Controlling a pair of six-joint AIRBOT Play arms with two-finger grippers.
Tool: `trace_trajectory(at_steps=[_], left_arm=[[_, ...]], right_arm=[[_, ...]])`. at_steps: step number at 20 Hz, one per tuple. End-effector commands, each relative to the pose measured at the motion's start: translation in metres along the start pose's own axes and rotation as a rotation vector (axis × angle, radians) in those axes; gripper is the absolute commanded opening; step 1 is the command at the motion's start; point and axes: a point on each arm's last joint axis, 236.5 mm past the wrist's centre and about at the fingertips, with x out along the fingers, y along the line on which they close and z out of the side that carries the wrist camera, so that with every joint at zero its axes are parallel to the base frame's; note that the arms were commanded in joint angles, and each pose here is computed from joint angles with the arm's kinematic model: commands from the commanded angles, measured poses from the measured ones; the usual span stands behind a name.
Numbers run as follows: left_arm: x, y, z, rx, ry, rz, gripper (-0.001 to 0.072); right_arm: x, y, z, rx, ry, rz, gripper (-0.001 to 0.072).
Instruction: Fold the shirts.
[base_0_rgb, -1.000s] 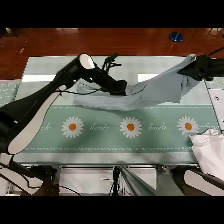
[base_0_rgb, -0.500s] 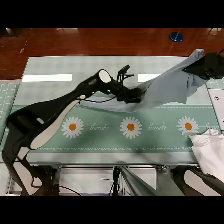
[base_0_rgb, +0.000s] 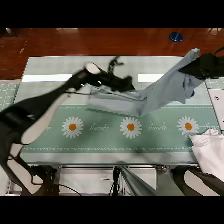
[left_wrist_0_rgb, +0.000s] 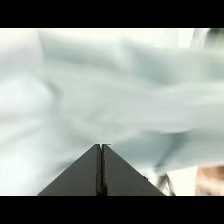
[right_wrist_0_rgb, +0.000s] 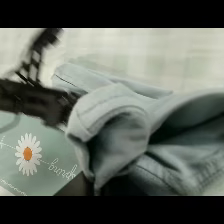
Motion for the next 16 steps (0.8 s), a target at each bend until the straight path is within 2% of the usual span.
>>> trace_trajectory(at_steps=[1,5,8,11,16], left_arm=[[-0.141,0.003,0.055,0.150,-0.149,0.080,0.0031],[-0.323,-0.006,0.072,0.232,-0.389,0.263,0.0032],[-0.397,-0.023,0.058,0.257,-0.501,0.336,0.0032],[-0.410,-0.036,0.035,0.278,-0.469,0.347,0.0032],[-0.385,-0.041,0.017,0.300,-0.374,0.311,0.0033]], right_arm=[[0.031,0.012,0.005,-0.052,-0.009,-0.037,0.0025],[0.101,0.032,0.000,-0.084,0.037,-0.024,0.0025],[0.160,0.053,-0.001,-0.107,0.023,0.006,0.0025],[0.217,0.076,-0.018,-0.100,0.034,0.036,0.0025],[0.287,0.109,-0.078,-0.103,0.140,0.086,0.0025]])
